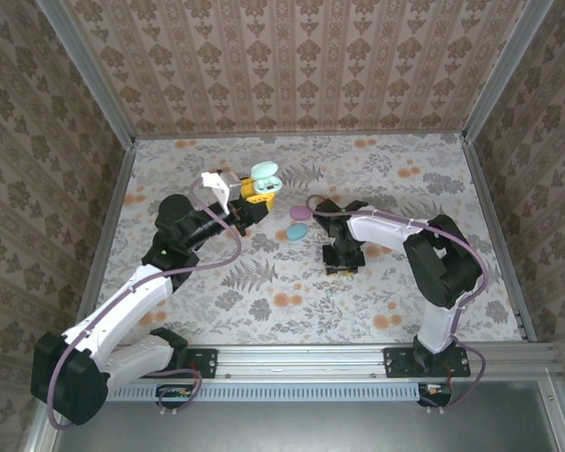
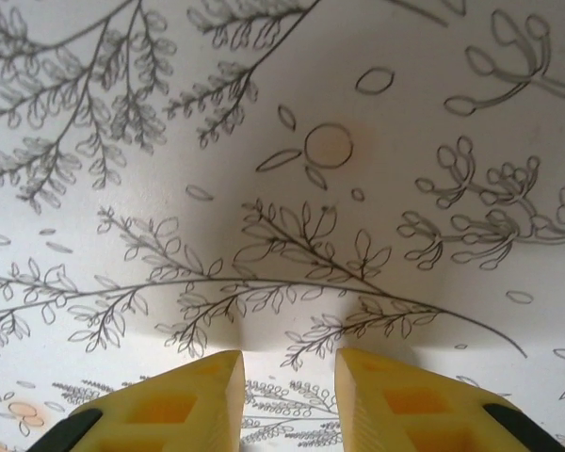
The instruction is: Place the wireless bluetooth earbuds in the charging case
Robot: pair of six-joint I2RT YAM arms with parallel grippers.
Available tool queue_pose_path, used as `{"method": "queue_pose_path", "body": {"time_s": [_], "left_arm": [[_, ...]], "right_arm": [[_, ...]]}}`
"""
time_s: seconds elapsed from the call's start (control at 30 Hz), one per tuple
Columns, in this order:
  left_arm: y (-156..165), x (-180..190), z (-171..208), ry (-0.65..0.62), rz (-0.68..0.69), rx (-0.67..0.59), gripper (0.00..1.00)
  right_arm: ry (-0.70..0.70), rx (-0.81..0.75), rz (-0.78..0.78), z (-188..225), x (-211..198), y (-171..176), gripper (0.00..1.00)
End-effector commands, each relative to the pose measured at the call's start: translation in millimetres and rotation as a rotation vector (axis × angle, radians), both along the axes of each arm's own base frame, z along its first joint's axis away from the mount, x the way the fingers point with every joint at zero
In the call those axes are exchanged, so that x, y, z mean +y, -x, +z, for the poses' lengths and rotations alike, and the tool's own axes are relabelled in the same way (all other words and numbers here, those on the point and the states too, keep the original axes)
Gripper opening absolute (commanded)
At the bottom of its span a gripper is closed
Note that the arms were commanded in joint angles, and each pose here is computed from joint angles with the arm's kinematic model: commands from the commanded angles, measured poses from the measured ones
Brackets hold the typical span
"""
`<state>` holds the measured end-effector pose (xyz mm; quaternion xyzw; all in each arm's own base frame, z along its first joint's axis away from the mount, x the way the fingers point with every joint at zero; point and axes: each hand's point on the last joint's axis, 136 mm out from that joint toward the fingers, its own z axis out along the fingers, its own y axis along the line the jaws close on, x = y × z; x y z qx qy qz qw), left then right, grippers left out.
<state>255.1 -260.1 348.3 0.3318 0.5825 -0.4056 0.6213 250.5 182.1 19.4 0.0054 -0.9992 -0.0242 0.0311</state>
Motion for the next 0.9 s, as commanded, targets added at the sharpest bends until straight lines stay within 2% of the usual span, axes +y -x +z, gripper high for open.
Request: {"method": "queue_pose_path", "body": {"time_s": [0.0, 0.37, 0.57, 0.73, 0.87], "left_arm": [[2.0, 0.5, 18.5, 0.033, -0.012, -0.046, 0.26], [0.9, 0.1, 15.2, 0.029, -0.010, -0.037, 0.26], [0.7, -0.1, 15.9, 0.028, -0.011, -0.041, 0.26], [1.5, 0.2, 16.0, 0.025, -0.011, -0.045, 0.26], [1.1, 2.3, 14.4, 0.022, -0.003, -0.045, 0.26]], "right_arm": [[0.007, 0.043, 0.020, 7.5, -3.7, 19.0, 0.33], [0.061, 0.068, 0.026, 7.5, -18.1, 37.1, 0.33], [0.032, 0.048, 0.010, 18.8, -16.0, 39.6, 0.35], [-0.076, -0.080, -0.130, 36.9, -11.6, 32.9, 0.36], [-0.055, -0.082, -0.243, 34.4, -29.9, 45.6, 0.37]]}}
